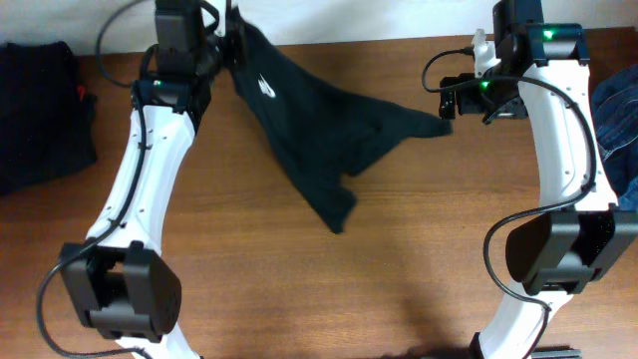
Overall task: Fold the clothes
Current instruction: 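Lift the shirt with the left gripper and hang it up high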
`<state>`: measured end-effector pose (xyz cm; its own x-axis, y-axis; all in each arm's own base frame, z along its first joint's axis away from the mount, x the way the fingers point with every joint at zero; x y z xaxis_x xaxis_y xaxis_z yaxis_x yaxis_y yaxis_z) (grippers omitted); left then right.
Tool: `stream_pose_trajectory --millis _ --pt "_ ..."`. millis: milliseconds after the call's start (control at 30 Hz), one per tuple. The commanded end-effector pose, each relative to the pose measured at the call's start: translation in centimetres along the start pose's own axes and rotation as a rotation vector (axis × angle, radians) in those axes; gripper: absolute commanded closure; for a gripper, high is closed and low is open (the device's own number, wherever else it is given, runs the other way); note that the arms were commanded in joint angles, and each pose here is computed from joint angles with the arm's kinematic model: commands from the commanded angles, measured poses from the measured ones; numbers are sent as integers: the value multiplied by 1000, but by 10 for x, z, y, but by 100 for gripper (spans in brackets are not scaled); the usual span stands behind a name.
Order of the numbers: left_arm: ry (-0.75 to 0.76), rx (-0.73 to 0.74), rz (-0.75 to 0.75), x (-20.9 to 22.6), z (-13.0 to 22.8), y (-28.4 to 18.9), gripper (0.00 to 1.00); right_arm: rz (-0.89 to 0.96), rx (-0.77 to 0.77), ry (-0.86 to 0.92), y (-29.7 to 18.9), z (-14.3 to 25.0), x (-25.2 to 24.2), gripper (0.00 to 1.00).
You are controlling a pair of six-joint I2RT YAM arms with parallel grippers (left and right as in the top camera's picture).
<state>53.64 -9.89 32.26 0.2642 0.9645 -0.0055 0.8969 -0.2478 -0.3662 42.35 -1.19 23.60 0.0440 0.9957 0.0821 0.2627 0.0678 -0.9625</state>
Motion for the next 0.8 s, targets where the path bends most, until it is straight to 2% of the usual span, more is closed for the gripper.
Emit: stream_pose_trajectory --millis 0,100,233,333,600,767 --pt "134 -203 -10 -2 -62 -39 100 11 -20 5 -7 0 -1 1" --pt "170 -332 12 -7 -91 -53 100 11 -20 5 -7 0 -1 1" --pt "216 -430 175 -32 -114 -84 100 11 -20 5 -7 0 -1 1" --pt "231 -445 240 -43 -122 -108 100 11 -20 5 -7 0 -1 1" --pt "215 -410 281 -62 -130 -187 100 11 -20 5 -7 0 -1 1" --pt "231 -452 325 -85 -138 -242 100 11 -20 5 -7 0 -1 1"
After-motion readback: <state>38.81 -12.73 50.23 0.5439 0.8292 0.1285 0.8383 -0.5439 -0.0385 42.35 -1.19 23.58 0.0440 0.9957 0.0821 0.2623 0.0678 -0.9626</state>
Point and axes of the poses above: each gripper's point midway between its finger pads, its own y axis out along the fingers, its own x axis along the line the jaws close on, z = x × y, the point moved 4 cm from there along -y, back along the fingers, and after that the axes turned 2 degrees about y, right-handed, at the moved point
